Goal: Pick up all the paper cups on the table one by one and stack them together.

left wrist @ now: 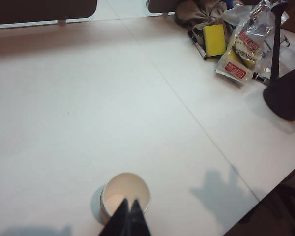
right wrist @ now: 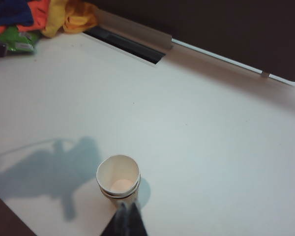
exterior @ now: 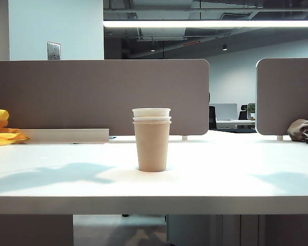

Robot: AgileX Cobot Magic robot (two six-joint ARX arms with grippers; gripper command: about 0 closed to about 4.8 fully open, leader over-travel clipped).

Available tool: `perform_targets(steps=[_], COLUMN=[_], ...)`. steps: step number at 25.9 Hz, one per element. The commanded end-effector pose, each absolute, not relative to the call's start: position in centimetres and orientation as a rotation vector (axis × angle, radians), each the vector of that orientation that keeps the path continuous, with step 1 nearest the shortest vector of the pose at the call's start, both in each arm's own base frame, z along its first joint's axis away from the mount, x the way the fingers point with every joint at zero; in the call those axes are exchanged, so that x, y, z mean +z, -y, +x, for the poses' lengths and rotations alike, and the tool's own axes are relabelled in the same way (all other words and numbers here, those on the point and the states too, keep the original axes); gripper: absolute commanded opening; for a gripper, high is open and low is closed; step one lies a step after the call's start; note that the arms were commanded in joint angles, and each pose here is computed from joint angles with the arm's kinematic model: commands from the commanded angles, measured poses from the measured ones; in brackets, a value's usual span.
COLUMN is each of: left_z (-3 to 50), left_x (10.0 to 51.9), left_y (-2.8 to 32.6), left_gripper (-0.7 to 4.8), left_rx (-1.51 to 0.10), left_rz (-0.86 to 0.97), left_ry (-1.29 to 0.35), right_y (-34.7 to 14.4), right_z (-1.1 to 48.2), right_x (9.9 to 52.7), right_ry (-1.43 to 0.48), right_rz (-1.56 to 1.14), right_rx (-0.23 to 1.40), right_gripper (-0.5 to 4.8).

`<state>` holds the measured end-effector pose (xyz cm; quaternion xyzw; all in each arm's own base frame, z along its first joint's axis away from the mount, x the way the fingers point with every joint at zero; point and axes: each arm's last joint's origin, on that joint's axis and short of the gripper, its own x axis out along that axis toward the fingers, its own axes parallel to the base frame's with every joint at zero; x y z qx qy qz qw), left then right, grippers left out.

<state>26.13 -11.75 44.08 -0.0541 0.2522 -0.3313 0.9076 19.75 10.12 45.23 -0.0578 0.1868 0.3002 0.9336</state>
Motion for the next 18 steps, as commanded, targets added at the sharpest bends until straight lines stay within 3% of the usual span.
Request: perform_targets(steps=[1, 10, 18], left_z=[24.5, 18.8, 16.0], left_x=[44.0, 41.7, 39.7], left_y=[11.1, 8.6, 7.2], left_gripper=[-0.05, -0.05, -0.05], left_rx=[-0.684, -0.644, -0.601], left_rz=[-0.097, -0.090, -0.088], left_ry=[-0.471, -0.344, -0.273], right_y=[-9.3, -6.3, -4.7], right_z=[18.0, 12.1, 9.3], right_x=[44.7, 40.9, 39.2], right_ry=[-0.317, -0.099, -0.028], right_rz=[-0.107, -0.077, -0.059], right_rx=[0.612, 0.587, 0.518], right_gripper=[-0.09, -0.09, -0.09])
